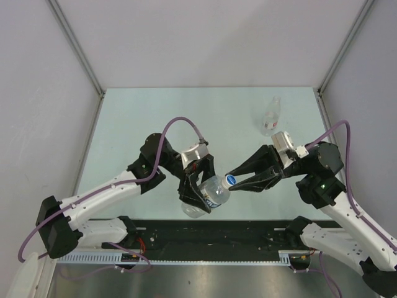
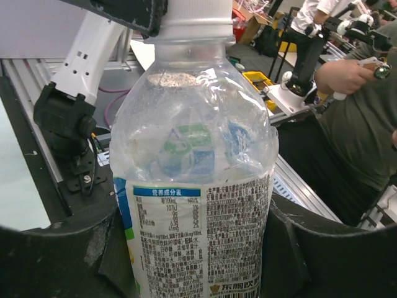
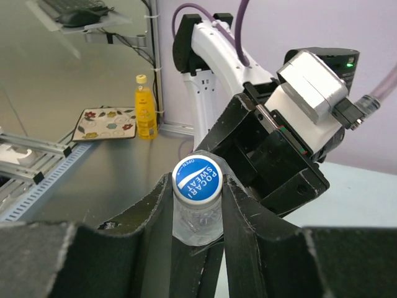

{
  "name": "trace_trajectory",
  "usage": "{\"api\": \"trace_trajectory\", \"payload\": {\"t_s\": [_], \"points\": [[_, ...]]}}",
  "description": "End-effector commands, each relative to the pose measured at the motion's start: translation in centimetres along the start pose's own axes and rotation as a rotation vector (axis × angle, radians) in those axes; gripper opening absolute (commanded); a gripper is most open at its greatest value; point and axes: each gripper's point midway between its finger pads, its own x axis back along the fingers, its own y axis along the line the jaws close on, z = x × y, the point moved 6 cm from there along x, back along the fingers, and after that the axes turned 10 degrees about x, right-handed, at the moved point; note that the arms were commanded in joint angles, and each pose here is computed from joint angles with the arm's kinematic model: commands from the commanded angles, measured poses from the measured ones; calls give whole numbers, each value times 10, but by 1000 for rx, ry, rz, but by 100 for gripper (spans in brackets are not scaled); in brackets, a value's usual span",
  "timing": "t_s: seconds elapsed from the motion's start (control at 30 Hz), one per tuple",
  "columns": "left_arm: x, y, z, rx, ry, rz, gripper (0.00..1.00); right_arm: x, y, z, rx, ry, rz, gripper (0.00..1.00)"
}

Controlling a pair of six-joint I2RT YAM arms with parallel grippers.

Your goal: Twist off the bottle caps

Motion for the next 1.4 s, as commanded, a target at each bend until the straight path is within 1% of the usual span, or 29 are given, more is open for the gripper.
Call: {"api": "trace_trajectory", "payload": {"t_s": [0.0,0.17,0.3,0.33,0.4,0.43,0.47,0.5,0.53,0.57,0.63,0.67,0.7,0.73,0.77,0.9,1.0,1.03,1.07,1.1,1.17,1.2,1.23,1.3,1.33,1.37], "points": [[-5,-18,-19,-192,-15,64,0,-1,8,33,-161,88,-130,0],[-5,-16,-17,-188,-8,67,0,-3,8,37,-174,91,-173,0],[-5,-14,-14,-184,-1,58,0,-3,8,37,-179,92,-176,0],[-5,-11,-15,-186,-3,39,0,-2,7,37,-186,95,-161,5],[-5,-10,-16,-192,-9,5,0,-1,1,38,-216,101,-96,27],[-4,-5,-18,-199,-12,-44,0,0,-2,37,-217,99,-63,47],[-3,-2,-20,-206,-16,-76,0,2,-6,34,-217,94,-5,59],[-2,-3,-22,-219,-25,-110,0,3,-10,33,-229,91,43,68],[0,3,-24,-220,-38,-180,0,5,-13,32,-240,91,93,79],[1,5,-25,-230,-44,-206,0,9,-18,27,-228,78,166,83],[5,6,-28,-252,-65,-276,0,13,-21,21,-247,63,216,91],[8,12,-31,-261,-88,-337,0,16,-26,17,-243,51,263,93],[10,14,-33,-275,-105,-380,0,18,-26,12,-250,39,283,98],[13,17,-32,-274,-110,-423,0,19,-27,6,-243,28,300,100],[18,24,-36,-278,-138,-506,0,21,-31,3,-240,16,351,100],[32,38,-41,-292,-195,-691,0,27,-38,-8,-233,-13,476,100],[40,44,-43,-309,-235,-802,3,33,-44,-15,-236,-50,580,100],[38,45,-41,-328,-225,-824,3,36,-47,-19,-228,-71,628,100],[38,45,-41,-335,-234,-861,1,37,-49,-22,-247,-94,655,100],[41,49,-42,-371,-237,-947,0,38,-52,-23,-252,-111,680,100],[44,53,-43,-379,-256,-1028,0,39,-57,-26,-272,-143,726,100],[42,54,-43,-386,-250,-1043,0,40,-61,-26,-287,-154,753,100],[46,57,-43,-387,-263,-1102,0,42,-65,-26,-297,-167,786,100],[44,58,-42,-406,-259,-1141,0,43,-72,-22,-344,-167,829,100],[49,61,-42,-409,-272,-1209,0,44,-76,-20,-356,-173,860,100],[49,62,-40,-415,-269,-1233,0,44,-78,-16,-377,-168,875,99]]}}
